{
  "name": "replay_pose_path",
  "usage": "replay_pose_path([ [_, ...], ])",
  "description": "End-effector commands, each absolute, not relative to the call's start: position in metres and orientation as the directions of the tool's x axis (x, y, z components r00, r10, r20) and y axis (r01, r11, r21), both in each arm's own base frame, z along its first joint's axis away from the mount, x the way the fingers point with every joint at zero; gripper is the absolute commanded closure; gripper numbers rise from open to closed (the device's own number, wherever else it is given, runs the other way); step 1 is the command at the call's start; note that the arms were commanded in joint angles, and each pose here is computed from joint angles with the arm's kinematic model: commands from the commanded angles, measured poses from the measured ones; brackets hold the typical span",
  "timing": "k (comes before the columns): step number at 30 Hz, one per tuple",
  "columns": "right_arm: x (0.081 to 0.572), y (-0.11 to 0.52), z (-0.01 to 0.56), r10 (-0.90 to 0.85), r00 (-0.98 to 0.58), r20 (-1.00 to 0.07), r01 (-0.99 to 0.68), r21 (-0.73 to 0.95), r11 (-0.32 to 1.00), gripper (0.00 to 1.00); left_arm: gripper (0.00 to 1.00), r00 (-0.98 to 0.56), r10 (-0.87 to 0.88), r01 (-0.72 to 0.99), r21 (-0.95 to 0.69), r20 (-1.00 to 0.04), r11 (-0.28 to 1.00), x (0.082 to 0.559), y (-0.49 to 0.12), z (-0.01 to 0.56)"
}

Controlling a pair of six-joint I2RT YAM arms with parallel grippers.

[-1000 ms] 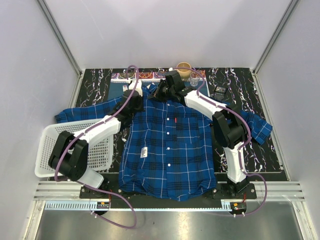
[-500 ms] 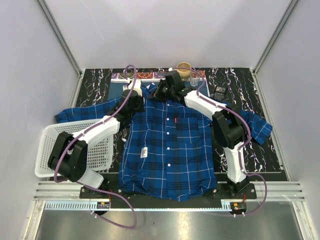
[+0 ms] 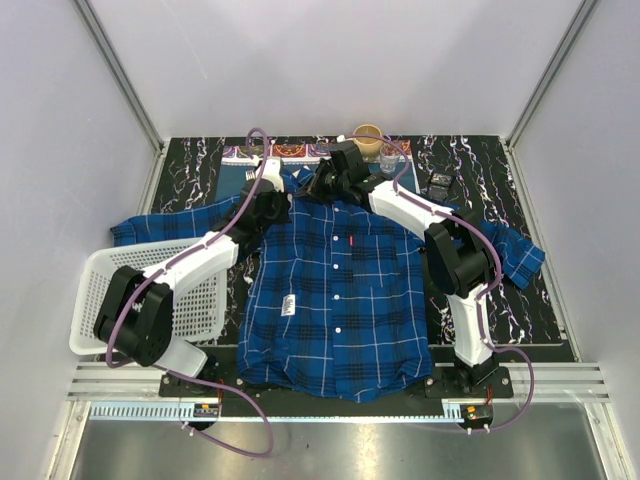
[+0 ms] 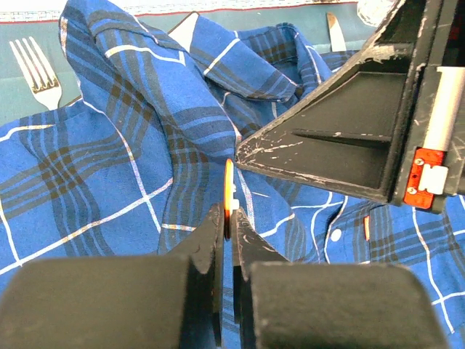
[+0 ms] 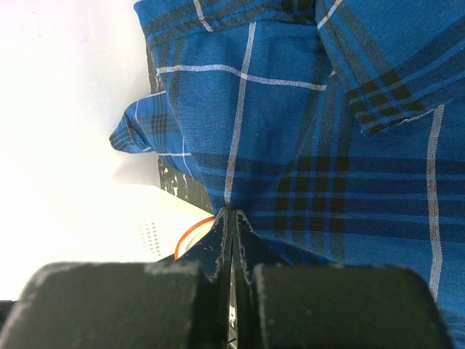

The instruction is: Pin the brooch onto the clothing

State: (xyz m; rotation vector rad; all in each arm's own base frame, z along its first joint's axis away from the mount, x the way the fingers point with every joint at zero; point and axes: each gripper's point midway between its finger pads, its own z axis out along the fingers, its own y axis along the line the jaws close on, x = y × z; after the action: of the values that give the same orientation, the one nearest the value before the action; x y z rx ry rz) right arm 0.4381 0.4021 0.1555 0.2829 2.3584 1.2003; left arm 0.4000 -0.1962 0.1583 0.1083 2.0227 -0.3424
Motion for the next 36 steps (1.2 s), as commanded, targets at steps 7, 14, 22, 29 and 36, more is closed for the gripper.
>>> replay_pose_path([
  [7, 0.447, 0.404, 0.222, 0.345, -0.81, -0.475, -0.288, 0.834, 0.471, 0.55, 1.0, -0.436, -0.158, 0.283, -0.302, -0.886, 0.91, 0.4, -0.205, 0.188],
  [14, 0.458, 0.364, 0.25, 0.272, -0.738, -0.617, -0.517, 0.777, 0.358, 0.22, 1.0, -0.472, -0.154, 0.371, -0.354, -0.868, 0.859, 0.394, -0.21, 0.186],
  [22, 0.437, 0.325, 0.242, 0.118, -0.607, -0.786, -0.77, 0.618, 0.16, 0.15, 1.0, -0.567, -0.184, 0.417, -0.472, -0.803, 0.777, 0.393, -0.218, 0.175],
  [29, 0.412, 0.31, 0.227, 0.033, -0.422, -0.906, -0.906, 0.421, -0.038, 0.19, 1.0, -0.618, -0.165, 0.517, -0.555, -0.769, 0.651, 0.386, -0.232, 0.179],
  [36, 0.399, 0.313, 0.228, -0.018, -0.3, -0.954, -0.929, 0.296, -0.223, 0.22, 1.0, -0.631, -0.133, 0.59, -0.584, -0.764, 0.558, 0.373, -0.236, 0.183],
])
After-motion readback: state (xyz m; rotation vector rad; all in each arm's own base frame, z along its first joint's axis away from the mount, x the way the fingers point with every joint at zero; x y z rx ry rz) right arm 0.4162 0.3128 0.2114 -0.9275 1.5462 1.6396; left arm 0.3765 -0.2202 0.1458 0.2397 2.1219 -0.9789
